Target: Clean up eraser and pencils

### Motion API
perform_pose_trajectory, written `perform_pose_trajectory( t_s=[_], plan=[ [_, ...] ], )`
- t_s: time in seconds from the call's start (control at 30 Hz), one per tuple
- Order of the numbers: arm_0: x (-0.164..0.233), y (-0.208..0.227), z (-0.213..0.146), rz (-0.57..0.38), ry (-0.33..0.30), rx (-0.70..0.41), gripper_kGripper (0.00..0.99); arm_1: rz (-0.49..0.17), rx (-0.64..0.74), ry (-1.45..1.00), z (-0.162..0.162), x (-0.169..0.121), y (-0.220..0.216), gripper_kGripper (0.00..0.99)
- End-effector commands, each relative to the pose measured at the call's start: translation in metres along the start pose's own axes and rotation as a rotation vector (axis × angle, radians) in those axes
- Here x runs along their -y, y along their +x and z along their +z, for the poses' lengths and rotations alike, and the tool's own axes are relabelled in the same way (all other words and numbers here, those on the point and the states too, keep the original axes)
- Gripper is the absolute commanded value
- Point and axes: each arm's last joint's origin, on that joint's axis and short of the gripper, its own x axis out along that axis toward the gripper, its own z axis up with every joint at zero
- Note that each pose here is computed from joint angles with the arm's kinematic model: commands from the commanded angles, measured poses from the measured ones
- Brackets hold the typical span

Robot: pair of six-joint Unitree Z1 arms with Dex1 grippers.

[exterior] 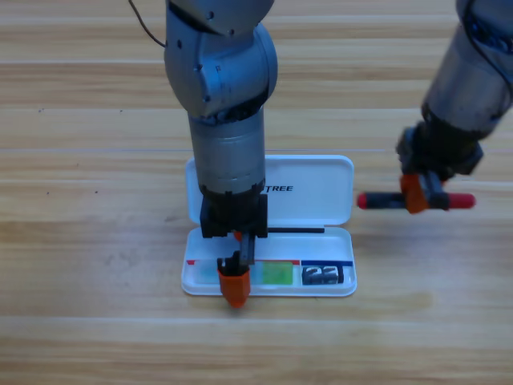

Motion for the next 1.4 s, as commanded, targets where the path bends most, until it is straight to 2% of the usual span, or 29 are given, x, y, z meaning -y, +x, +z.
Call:
perform_pose_trajectory(
  t_s=[0.03, 0.2, 0.37, 0.5, 0.63, 0.83, 1.37, 1.4],
  plan=[
    [0.011, -0.009, -0.003, 0.002, 0.017, -0.009, 0.99, 0.041, -0.008, -0.078, 0.046, -0.015, 0.018, 0.0],
    [-0.003, -0.078, -0.057, 0.074, -0.04, 0.056, 0.99, 0.031, 0.003, -0.093, 0.075, -0.015, 0.028, 0.0],
    [-0.011, -0.139, -0.151, 0.142, -0.143, 0.147, 0.99, 0.017, 0.003, -0.105, 0.101, -0.013, 0.044, 0.0],
    [-0.012, -0.158, -0.217, 0.163, -0.227, 0.203, 0.99, 0.008, -0.007, -0.108, 0.118, -0.009, 0.062, 0.0],
    [-0.014, -0.159, -0.26, 0.153, -0.264, 0.242, 0.99, -0.002, -0.016, -0.111, 0.128, -0.005, 0.075, 0.0],
    [-0.013, -0.155, -0.281, 0.134, -0.286, 0.271, 0.99, -0.007, -0.015, -0.113, 0.137, -0.005, 0.083, 0.0],
    [-0.008, -0.145, -0.283, 0.102, -0.29, 0.284, 0.99, -0.001, -0.019, -0.074, 0.144, -0.008, 0.092, 0.0],
    [-0.008, -0.145, -0.283, 0.102, -0.288, 0.282, 0.99, -0.001, -0.019, -0.065, 0.144, -0.008, 0.092, 0.144]
  ],
)
